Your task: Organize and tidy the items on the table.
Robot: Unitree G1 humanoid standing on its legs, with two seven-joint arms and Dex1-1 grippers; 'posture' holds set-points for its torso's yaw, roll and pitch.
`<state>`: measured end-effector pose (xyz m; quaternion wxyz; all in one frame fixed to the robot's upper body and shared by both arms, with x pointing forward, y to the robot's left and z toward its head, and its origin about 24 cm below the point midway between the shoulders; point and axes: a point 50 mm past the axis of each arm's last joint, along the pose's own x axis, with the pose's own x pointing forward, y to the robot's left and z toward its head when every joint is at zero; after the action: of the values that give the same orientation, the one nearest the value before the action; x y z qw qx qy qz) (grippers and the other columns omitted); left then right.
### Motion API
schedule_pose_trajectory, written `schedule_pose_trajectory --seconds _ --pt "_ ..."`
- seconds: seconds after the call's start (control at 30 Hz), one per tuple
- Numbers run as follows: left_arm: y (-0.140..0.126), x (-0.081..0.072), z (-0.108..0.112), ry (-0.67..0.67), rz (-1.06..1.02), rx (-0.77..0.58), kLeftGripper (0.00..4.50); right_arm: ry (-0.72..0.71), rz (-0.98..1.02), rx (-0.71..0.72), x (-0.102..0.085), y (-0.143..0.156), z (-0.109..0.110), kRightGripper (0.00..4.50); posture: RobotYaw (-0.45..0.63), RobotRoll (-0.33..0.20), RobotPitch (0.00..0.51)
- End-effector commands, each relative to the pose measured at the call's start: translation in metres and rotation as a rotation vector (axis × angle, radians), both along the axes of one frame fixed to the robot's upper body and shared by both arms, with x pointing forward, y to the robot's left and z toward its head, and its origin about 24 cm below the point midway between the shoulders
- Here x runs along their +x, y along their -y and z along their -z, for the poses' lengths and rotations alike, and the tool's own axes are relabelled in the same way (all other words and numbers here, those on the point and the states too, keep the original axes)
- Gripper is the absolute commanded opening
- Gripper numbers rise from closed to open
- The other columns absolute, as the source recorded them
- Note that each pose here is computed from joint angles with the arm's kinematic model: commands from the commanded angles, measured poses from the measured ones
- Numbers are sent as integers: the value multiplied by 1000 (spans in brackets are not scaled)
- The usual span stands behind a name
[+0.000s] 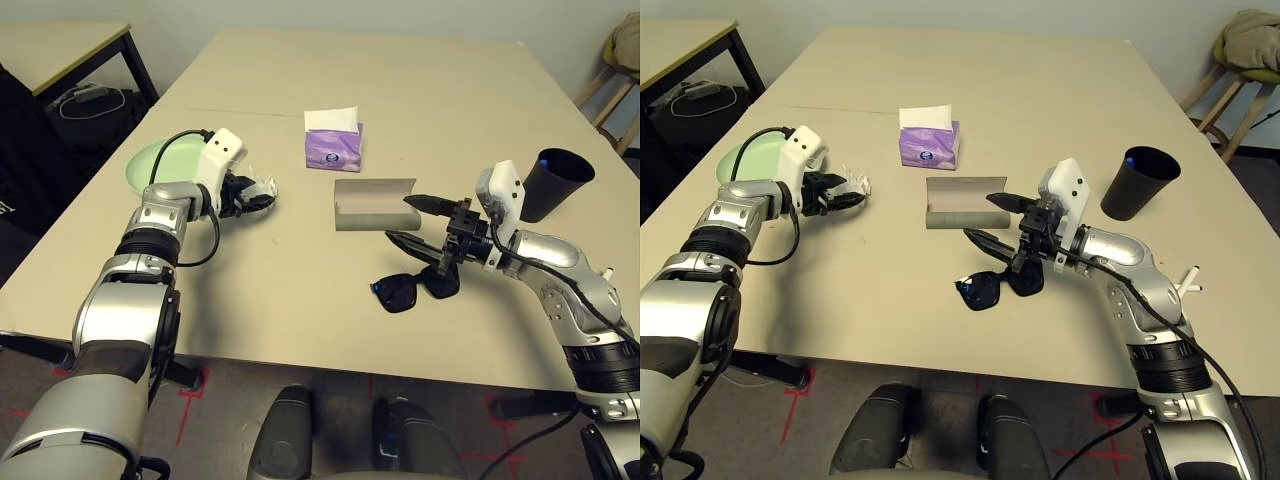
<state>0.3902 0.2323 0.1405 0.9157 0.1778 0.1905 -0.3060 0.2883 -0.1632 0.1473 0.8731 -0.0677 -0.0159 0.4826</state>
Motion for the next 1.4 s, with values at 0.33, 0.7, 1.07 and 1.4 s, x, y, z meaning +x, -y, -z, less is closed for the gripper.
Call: schedule_pose_trajectory --seconds 0.33,0.7,1.07,1.4 --pt "3 2 2 -17 -18 40 43 16 -8 30 -2 -6 -8 4500 194 0 124" --pt "1 6 -26 64 -25 -36 43 18 -6 41 2 -8 -8 4500 210 0 104" --pt "-13 5 -50 185 -176 -180 43 28 -18 57 6 -13 -8 4500 233 0 92" --pt "-29 11 -56 307 -510 -277 43 47 -17 92 7 -22 -10 4500 239 0 87"
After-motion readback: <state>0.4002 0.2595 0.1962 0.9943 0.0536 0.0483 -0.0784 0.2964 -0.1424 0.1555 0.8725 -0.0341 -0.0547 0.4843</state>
